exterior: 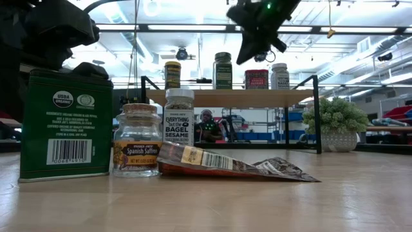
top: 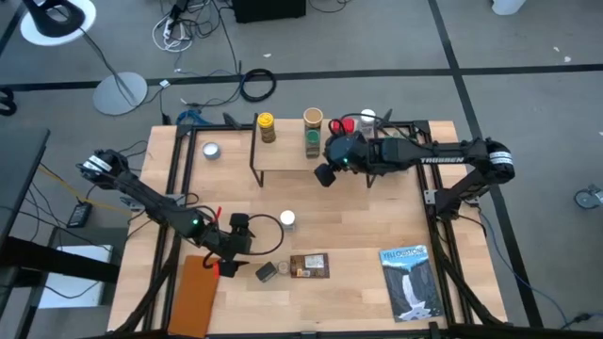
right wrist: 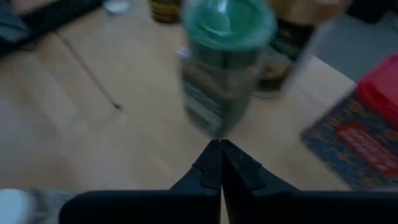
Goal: Shelf spices
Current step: Adjust the green seasoning bottle on the shelf
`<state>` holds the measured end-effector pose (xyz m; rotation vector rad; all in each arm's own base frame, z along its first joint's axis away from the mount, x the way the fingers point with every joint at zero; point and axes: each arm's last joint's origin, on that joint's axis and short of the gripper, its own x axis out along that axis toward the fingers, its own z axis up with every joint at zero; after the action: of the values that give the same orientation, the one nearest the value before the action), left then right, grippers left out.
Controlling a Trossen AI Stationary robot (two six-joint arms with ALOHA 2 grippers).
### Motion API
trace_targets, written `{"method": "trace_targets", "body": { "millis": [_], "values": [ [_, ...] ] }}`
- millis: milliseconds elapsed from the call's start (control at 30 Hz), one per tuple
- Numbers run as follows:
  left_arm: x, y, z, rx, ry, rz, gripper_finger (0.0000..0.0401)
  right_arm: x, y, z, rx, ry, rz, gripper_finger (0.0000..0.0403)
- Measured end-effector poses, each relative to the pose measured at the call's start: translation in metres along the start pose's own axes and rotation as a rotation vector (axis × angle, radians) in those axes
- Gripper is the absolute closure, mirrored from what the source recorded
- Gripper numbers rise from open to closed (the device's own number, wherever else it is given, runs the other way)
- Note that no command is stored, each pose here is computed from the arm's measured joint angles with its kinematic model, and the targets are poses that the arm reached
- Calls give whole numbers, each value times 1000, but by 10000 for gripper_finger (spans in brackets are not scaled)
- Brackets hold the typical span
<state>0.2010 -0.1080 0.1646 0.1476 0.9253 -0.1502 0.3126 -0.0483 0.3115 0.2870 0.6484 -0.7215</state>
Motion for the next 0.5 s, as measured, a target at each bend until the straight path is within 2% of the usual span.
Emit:
{"method": "trace_targets", "body": {
  "millis": [333,500],
  "values": [
    [0,0,1,20,-8,8,4,21,-10,6,-5,-8,-51,403],
    [0,0,1,19,-11,10,4,32,-4,10,-35,-57,-15,403]
  ]
}}
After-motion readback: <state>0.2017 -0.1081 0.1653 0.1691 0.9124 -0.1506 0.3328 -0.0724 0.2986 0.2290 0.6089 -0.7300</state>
